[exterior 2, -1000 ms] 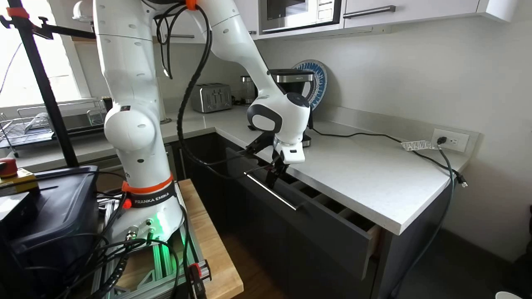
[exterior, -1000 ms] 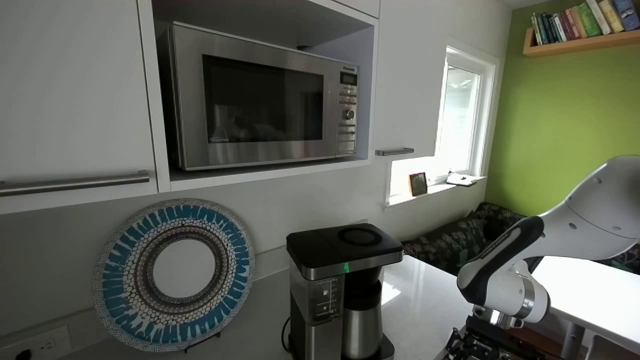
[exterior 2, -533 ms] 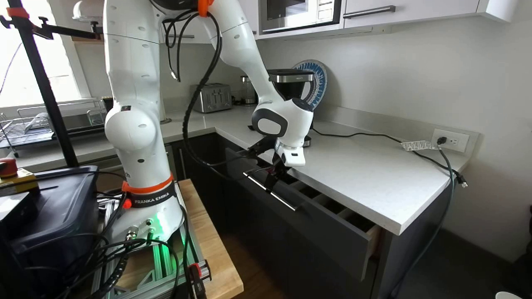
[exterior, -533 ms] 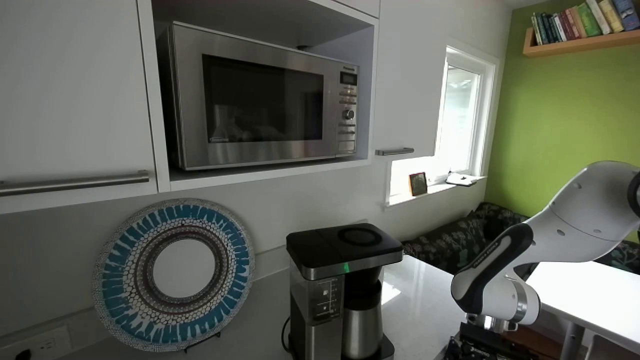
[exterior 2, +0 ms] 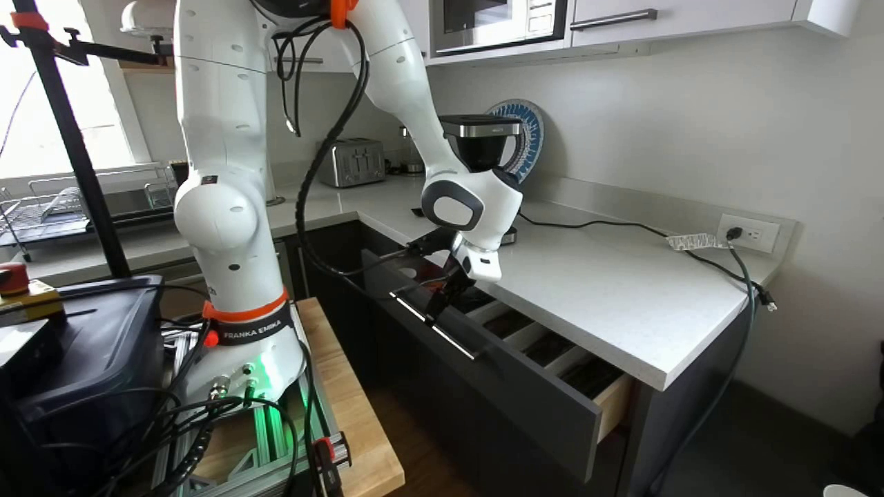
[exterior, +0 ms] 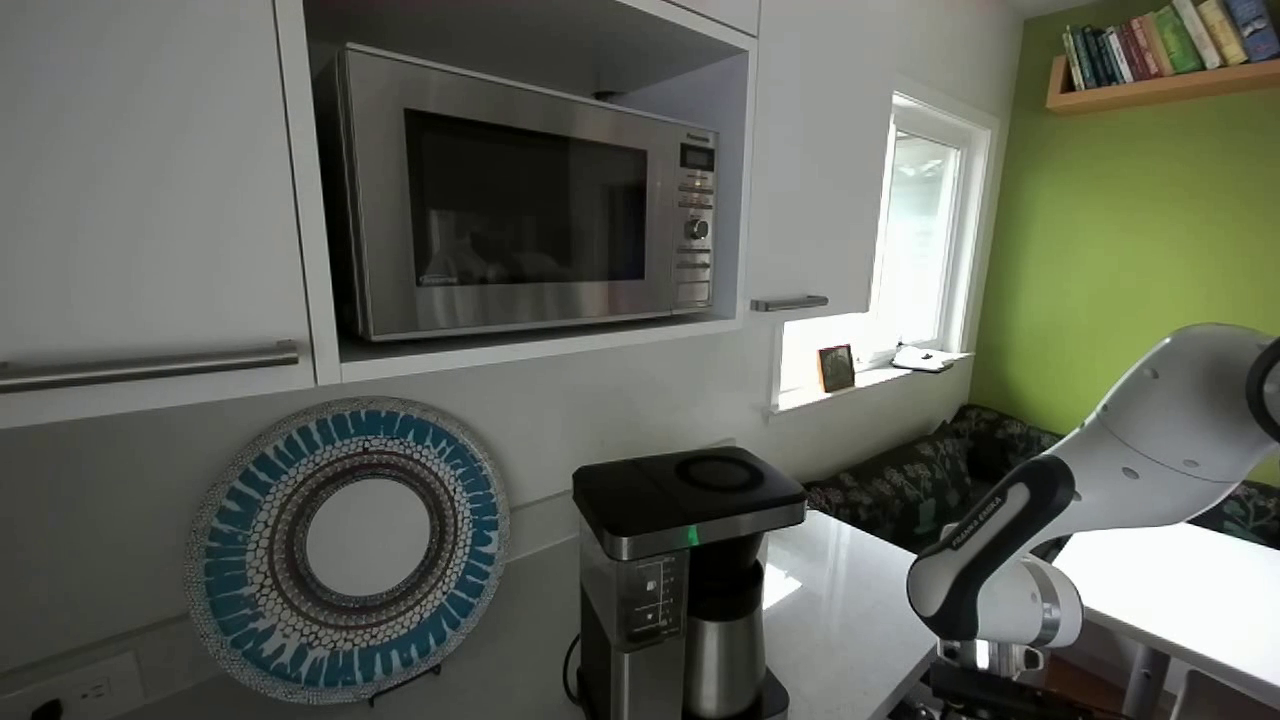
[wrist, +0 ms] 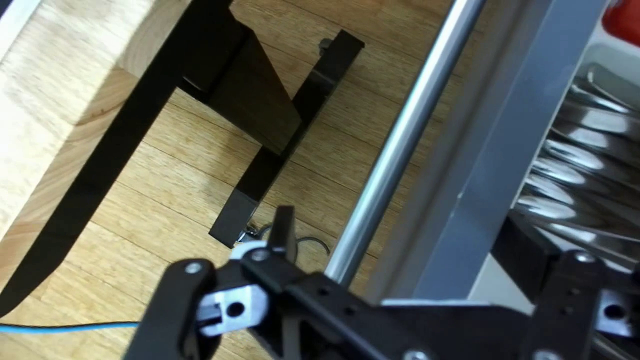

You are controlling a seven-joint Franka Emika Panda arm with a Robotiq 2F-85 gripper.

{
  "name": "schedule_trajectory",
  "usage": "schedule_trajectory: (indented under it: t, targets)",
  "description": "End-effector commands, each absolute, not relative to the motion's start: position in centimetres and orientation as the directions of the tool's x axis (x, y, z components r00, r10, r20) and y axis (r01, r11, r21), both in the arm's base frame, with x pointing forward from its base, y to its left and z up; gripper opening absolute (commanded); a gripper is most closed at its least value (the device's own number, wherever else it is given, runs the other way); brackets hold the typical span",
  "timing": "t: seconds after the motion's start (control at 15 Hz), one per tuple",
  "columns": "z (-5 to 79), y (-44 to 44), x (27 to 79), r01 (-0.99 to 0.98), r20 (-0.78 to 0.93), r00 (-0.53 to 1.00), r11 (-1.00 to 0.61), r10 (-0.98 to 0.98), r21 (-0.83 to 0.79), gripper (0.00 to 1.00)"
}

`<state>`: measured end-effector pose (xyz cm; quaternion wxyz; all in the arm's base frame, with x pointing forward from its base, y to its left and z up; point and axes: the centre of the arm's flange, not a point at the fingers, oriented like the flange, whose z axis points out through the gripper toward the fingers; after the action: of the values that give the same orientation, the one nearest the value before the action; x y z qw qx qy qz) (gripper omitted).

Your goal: Open the top right drawer, remove the spoon from the drawer and put it on the counter

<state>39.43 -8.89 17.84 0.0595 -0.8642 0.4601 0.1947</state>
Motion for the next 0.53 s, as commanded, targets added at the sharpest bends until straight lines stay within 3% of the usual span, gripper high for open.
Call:
schedule_trajectory:
  t: [0.0, 0.47]
  targets:
    - [17.3, -8.2, 37.2, -0.816, -0.404, 0.468, -0.560, -0.786, 0.143, 1.00]
    - [16.7, -8.0, 33.1, -0.829, -0.410, 0.404, -0.516, -0.818, 0.214, 1.00]
